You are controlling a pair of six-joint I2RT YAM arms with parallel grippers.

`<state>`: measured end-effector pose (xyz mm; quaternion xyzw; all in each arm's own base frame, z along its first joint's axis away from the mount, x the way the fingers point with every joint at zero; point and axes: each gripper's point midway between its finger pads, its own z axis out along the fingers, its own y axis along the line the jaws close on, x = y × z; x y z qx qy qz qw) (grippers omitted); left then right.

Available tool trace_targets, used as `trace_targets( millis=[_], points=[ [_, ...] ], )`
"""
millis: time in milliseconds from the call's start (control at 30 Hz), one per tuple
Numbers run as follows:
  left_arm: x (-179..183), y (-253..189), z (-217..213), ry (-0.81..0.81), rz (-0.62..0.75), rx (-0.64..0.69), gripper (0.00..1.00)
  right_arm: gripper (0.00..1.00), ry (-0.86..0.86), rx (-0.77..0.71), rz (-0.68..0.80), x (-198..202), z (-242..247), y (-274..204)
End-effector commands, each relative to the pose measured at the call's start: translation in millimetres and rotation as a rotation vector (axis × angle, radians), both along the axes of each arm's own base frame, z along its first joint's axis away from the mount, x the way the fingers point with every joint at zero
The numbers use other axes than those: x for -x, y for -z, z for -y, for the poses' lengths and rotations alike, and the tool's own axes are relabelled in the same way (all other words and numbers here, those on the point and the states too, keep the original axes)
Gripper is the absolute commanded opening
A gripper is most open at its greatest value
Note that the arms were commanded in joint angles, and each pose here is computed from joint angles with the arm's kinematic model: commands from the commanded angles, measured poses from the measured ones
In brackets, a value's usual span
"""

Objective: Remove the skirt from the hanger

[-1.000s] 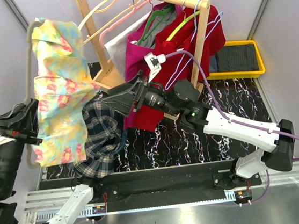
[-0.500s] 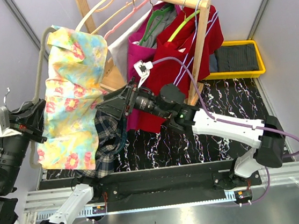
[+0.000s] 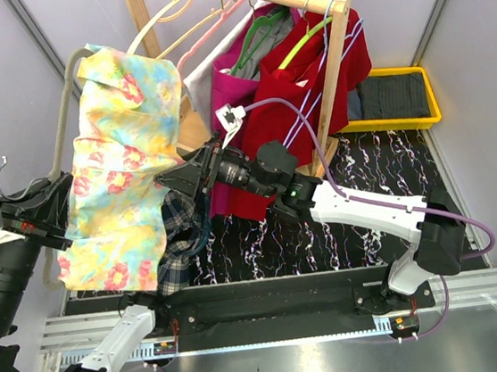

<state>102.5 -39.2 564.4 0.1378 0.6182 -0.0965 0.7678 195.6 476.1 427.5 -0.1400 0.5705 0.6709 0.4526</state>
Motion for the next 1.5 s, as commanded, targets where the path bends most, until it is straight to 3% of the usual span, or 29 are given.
trace_targets(
  millis=[0,100,133,200,233,367,533,800,1000,1100,1300,1433,1467],
  points=[
    [0,-27,7,0.038,0.087,0.025,0.0,0.96,0.035,-0.066,0.035,-6,6,-24],
    [-2,-25,7,0.036,0.078,0.028,0.0,0.82,0.033,-0.089,0.034,-7,7,-29],
    [-1,-24,6,0.034,0.079,0.027,0.0,0.64,0.026,-0.1,0.034,-6,8,-32],
    [-6,-18,8,0.034,0.061,0.022,0.0,0.44,0.018,-0.119,0.034,-4,10,-40],
    [-6,-15,6,0.027,0.059,0.02,0.0,0.27,0.014,-0.121,0.04,-3,11,-43],
    [-28,9,2,-0.025,0.017,-0.016,0.0,0.01,0.01,-0.158,0.037,5,25,-64],
    [-61,42,-14,-0.158,-0.015,-0.05,0.0,0.0,0.001,-0.256,0.107,33,73,-123],
    [-94,75,-19,-0.233,-0.097,-0.08,0.0,0.0,0.05,-0.387,0.322,86,170,-227],
    [-100,94,-34,-0.316,-0.125,-0.173,0.0,0.0,0.106,-0.429,0.398,106,217,-257],
    [-96,95,-47,-0.375,-0.121,-0.214,0.0,0.0,0.114,-0.418,0.388,108,222,-253],
    [-84,91,-106,-0.717,-0.114,-0.23,0.0,0.0,0.114,-0.412,0.379,105,220,-251],
    [-67,58,-92,-0.608,-0.035,-0.14,0.0,0.0,-0.004,-0.358,0.342,97,169,-251],
    [-63,50,-88,-0.58,-0.02,-0.118,0.0,0.01,-0.038,-0.309,0.314,83,134,-236]
  ],
)
